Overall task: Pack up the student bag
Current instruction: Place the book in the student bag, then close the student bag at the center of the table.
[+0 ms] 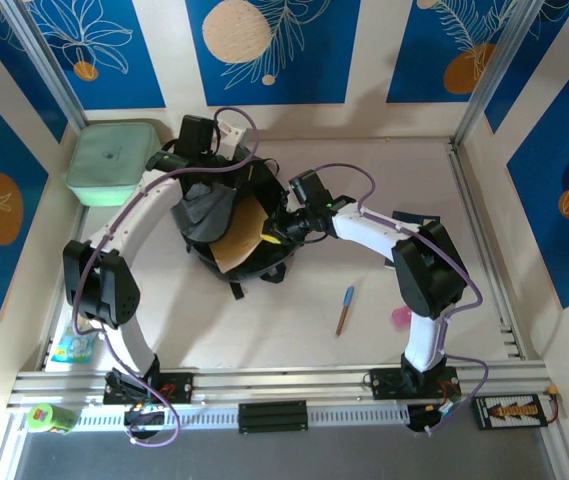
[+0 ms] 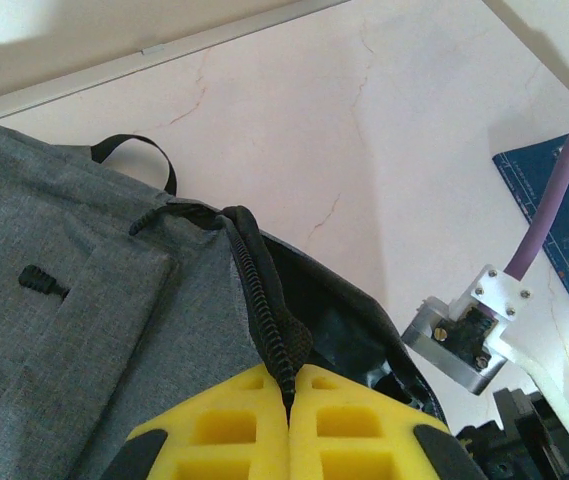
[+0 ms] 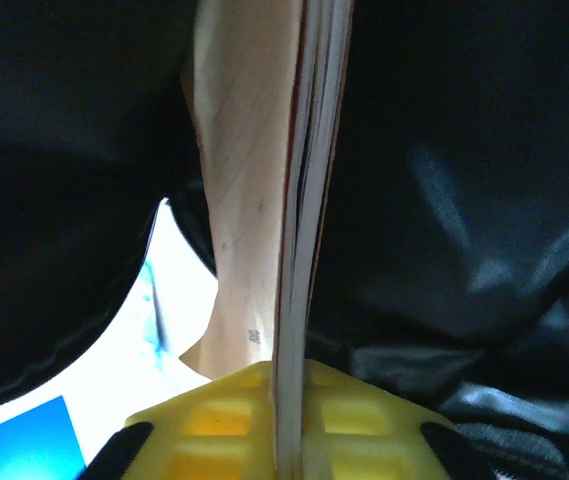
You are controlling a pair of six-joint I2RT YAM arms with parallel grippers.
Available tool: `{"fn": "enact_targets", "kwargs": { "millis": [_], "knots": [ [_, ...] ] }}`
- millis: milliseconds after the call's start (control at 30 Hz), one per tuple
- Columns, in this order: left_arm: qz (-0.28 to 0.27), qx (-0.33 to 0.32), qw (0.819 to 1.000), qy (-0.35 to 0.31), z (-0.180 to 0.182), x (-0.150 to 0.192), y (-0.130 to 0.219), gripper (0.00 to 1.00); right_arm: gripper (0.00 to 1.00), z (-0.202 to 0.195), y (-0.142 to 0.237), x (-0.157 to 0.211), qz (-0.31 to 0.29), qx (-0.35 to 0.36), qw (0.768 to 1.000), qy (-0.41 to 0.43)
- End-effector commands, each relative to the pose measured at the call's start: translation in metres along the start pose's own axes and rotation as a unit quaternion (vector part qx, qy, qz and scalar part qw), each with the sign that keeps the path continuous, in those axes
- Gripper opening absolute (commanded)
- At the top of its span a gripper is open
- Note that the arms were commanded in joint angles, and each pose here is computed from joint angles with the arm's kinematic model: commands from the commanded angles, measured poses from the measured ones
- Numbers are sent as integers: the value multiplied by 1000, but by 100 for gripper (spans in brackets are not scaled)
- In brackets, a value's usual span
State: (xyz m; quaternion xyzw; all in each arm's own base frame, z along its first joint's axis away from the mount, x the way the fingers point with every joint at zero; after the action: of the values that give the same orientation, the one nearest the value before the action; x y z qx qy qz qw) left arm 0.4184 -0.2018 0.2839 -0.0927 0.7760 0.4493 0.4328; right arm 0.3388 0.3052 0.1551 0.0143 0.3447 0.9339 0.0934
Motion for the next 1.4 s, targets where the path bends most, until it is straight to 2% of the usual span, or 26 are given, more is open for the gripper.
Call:
{"fn": "enact_targets", "kwargs": {
  "millis": [0, 267, 367, 500, 567, 700, 833, 900, 1033, 1067, 1133, 1167, 1267, 1367],
  "knots": [
    [-39, 8, 999, -8, -4, -23, 15, 0, 5, 13, -4, -25, -62, -6, 998, 17],
    [-57, 27, 998, -17, -13, -36, 29, 0, 4, 44, -25, -55, -126, -60, 989, 47],
    [-60, 24, 998, -16, -13, -39, 30, 0, 4, 50, -46, -62, -135, -50, 988, 55],
    [-56, 14, 998, -17, -11, -38, 33, 0, 7, 47, -54, -70, -136, -23, 989, 45],
    [-53, 10, 998, -19, -11, -36, 33, 0, 14, 47, -46, -66, -143, -17, 988, 55],
    [-46, 3, 999, -19, -8, -31, 30, 0, 40, 50, -11, -51, -155, -15, 985, 75],
    [-41, 3, 999, -19, -6, -26, 25, 0, 54, 59, 36, -21, -168, -14, 977, 129],
    [-35, 4, 999, -21, -5, -21, 22, 0, 58, 51, 56, -7, -186, 19, 972, 142],
    [-18, 9, 1000, -22, -6, -4, 20, 1, 66, -1, 95, 0, -236, 144, 954, 110],
    [-16, 14, 1000, -22, -8, 1, 21, 12, 68, -17, 106, -2, -246, 173, 949, 95],
    [-21, 33, 999, -17, -14, 12, 24, 48, 70, -46, 125, -9, -259, 210, 941, 63],
    [-32, 44, 998, -14, -18, 17, 28, 62, 70, -61, 137, -14, -260, 220, 939, 40],
    [-65, 51, 997, 2, -23, 30, 37, 86, 72, -98, 163, -33, -257, 231, 938, -12],
    [-89, 37, 995, 39, -21, 41, 42, 97, 73, -138, 183, -54, -246, 263, 930, -71]
  ]
}}
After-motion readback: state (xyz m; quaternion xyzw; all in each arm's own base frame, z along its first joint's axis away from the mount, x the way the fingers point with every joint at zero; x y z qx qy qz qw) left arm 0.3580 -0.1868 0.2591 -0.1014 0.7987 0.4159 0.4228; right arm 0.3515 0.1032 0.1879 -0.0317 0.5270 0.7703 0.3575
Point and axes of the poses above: each hand's point on the last joint's axis, 136 mm out from that joint toward the fingers, its own y axis back along the fingers, its own z axis along the line the jaws close on, x = y × z, the point moved 5 cm from there along y, back along the fingers, and after that the axes turned 1 degree about -y, right-handed, at the moved point
